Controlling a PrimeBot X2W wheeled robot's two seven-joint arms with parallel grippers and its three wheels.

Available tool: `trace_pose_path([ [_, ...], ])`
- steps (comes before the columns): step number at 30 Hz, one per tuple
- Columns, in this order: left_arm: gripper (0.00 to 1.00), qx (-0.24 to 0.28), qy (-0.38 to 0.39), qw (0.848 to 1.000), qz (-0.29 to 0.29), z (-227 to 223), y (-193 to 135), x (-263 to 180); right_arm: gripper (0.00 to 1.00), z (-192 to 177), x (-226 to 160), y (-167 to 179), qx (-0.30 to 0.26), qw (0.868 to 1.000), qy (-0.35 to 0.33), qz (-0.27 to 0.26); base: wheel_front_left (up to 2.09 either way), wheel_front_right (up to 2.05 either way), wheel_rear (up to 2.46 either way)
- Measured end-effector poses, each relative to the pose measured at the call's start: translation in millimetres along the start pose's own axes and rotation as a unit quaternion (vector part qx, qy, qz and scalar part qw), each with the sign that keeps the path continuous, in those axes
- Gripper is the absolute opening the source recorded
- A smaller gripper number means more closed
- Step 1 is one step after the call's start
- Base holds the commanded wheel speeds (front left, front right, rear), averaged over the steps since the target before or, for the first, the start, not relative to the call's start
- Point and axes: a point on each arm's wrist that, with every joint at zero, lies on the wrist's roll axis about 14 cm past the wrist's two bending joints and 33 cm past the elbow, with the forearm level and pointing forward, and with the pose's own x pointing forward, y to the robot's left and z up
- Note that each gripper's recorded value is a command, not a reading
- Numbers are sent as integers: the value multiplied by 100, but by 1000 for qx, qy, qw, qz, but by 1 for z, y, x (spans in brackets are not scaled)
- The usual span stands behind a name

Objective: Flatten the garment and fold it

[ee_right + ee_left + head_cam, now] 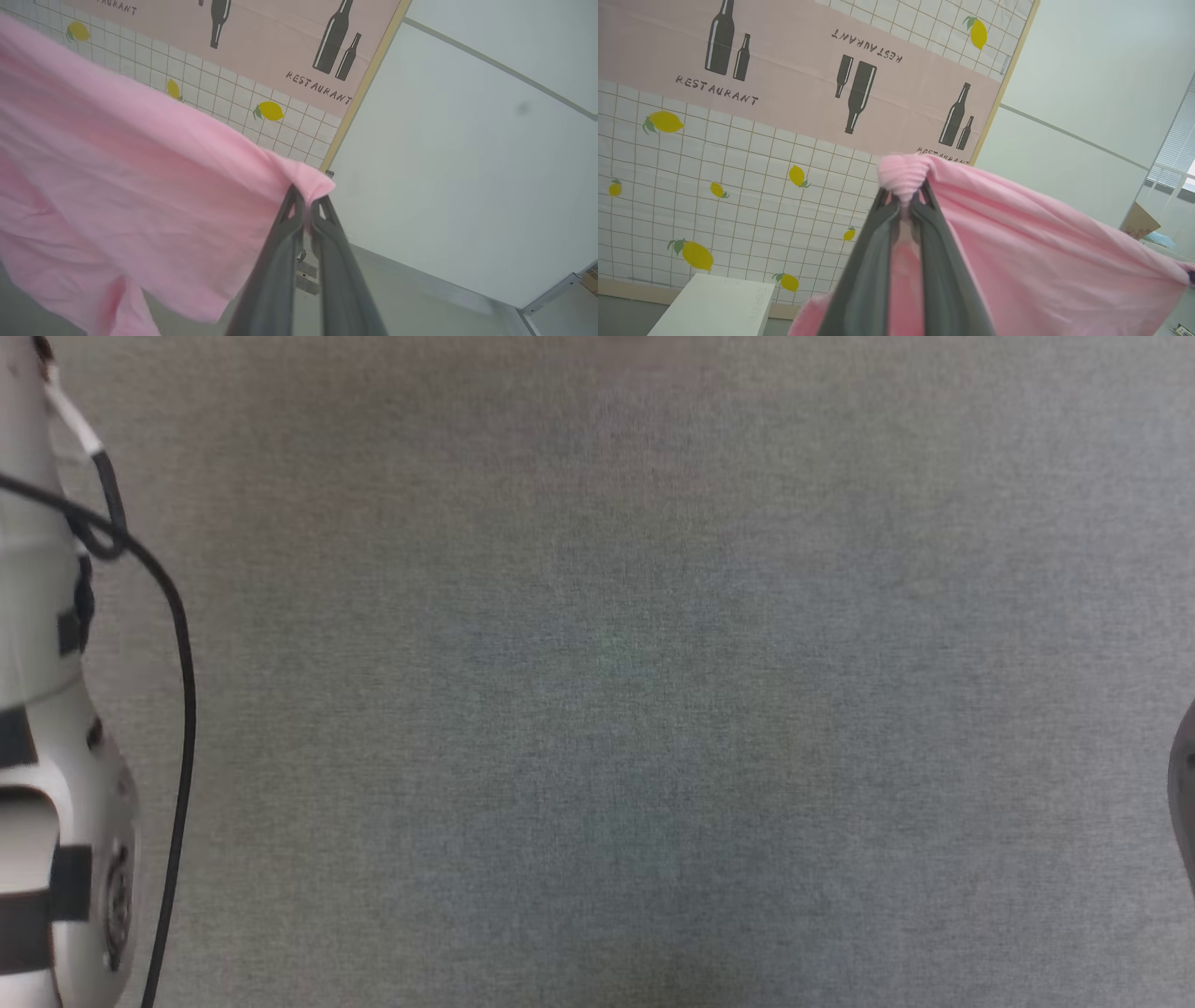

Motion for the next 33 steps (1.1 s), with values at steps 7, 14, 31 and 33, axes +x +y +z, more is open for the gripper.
trace_pose_path([
  [7, 0, 23, 160, 987, 17, -126, 38, -46, 0, -96, 4, 35, 20, 994, 94, 43, 0, 0, 0],
  [14, 0, 12, 300, 954, 18, -194, 40, -149, 0, -178, -68, 70, 20, 967, 226, 115, 0, 0, 0],
  [31, 0, -23, 480, 876, -36, -195, -31, -373, 0, -238, -310, 97, 143, 890, 409, 142, 0, 0, 0],
  [33, 0, -26, 493, 869, -28, -189, -33, -389, 0, -242, -334, 96, 147, 880, 432, 129, 0, 0, 0],
])
